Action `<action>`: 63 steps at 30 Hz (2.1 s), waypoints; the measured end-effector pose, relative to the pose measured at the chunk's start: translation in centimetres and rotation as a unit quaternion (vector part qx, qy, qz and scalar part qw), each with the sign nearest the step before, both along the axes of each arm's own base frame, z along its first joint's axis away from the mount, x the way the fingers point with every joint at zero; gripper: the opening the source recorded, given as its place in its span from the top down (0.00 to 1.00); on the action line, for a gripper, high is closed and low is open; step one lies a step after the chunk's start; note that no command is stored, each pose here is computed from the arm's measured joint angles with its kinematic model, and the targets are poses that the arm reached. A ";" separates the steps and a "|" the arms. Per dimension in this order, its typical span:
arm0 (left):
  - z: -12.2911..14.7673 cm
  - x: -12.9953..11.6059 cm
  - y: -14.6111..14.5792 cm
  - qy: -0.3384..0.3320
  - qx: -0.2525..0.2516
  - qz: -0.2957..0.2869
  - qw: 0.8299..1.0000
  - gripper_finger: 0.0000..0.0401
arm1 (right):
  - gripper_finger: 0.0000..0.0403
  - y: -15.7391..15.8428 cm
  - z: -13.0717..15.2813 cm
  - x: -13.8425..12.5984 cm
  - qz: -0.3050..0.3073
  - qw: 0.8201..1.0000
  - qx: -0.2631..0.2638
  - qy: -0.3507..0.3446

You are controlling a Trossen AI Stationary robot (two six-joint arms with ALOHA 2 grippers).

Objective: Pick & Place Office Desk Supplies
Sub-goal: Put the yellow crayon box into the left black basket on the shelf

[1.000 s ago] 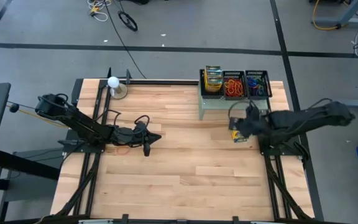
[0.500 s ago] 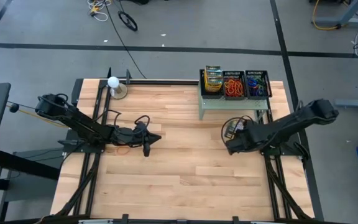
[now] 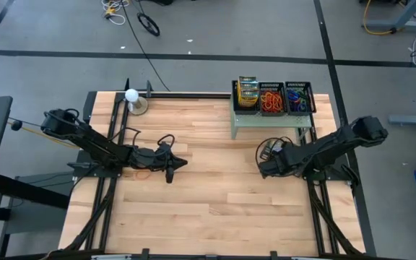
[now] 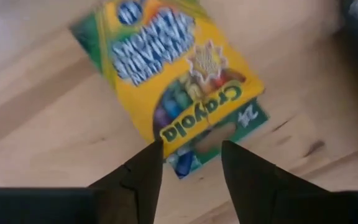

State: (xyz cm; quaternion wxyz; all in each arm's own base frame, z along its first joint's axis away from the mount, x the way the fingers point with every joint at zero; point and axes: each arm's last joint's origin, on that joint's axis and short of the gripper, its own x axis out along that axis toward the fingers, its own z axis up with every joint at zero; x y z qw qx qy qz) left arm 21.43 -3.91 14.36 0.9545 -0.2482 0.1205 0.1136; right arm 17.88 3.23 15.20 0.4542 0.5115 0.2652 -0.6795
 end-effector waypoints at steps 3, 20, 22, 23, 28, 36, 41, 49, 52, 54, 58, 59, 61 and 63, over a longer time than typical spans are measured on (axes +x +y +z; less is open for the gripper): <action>0.0 0.0 -0.1 0.001 -0.004 -0.010 1.000 0.97 | 0.57 -0.1 -1.3 -0.5 -0.008 1.000 0.004 -0.015; 0.0 0.0 -0.1 0.001 -0.010 -0.018 1.000 0.97 | 0.96 -0.7 -1.4 -1.1 0.005 1.000 -0.014 0.019; 0.0 0.0 -0.1 0.001 -0.010 -0.018 1.000 0.97 | 0.98 -0.6 -1.4 -1.1 0.018 0.999 -0.016 0.023; 0.0 0.0 -0.1 0.001 -0.010 -0.018 1.000 0.97 | 0.98 -0.6 -1.4 -1.1 0.025 0.999 -0.018 0.024; 0.0 0.0 -0.1 0.001 -0.010 -0.018 1.000 0.97 | 0.99 0.3 -0.8 -1.2 0.104 0.994 -0.027 0.019; 0.0 0.0 -0.1 0.002 -0.009 -0.018 1.000 0.97 | 1.00 3.9 1.6 0.6 0.426 0.904 -0.020 -0.021; -0.1 0.0 -0.1 0.007 0.000 -0.020 1.000 0.97 | 0.94 4.9 1.6 1.1 0.510 0.859 0.014 -0.036; -0.1 0.0 -0.1 0.010 0.004 -0.020 1.000 0.97 | 0.68 4.3 2.0 2.2 0.421 0.899 0.037 -0.111; -0.1 0.0 -0.1 0.010 0.002 -0.020 1.000 0.97 | 0.64 4.0 1.7 2.5 0.419 0.897 0.038 -0.136; -0.1 0.0 -0.1 0.009 0.002 -0.019 1.000 0.97 | 0.63 3.5 0.8 2.2 0.399 0.906 0.042 -0.136; -0.1 0.0 -0.1 0.009 -0.001 -0.019 1.000 0.97 | 0.64 2.5 -0.8 1.4 0.369 0.920 0.051 -0.125; -0.1 0.0 -0.1 0.009 -0.004 -0.018 1.000 0.97 | 0.65 2.4 -1.0 1.5 0.371 0.918 0.049 -0.133; -0.1 0.0 -0.1 0.008 -0.009 -0.016 1.000 0.97 | 0.68 2.3 -1.2 2.0 0.387 0.906 0.045 -0.167; -0.1 0.0 -0.1 0.007 -0.011 -0.015 1.000 0.97 | 0.70 2.3 -1.4 2.2 0.396 0.895 0.047 -0.197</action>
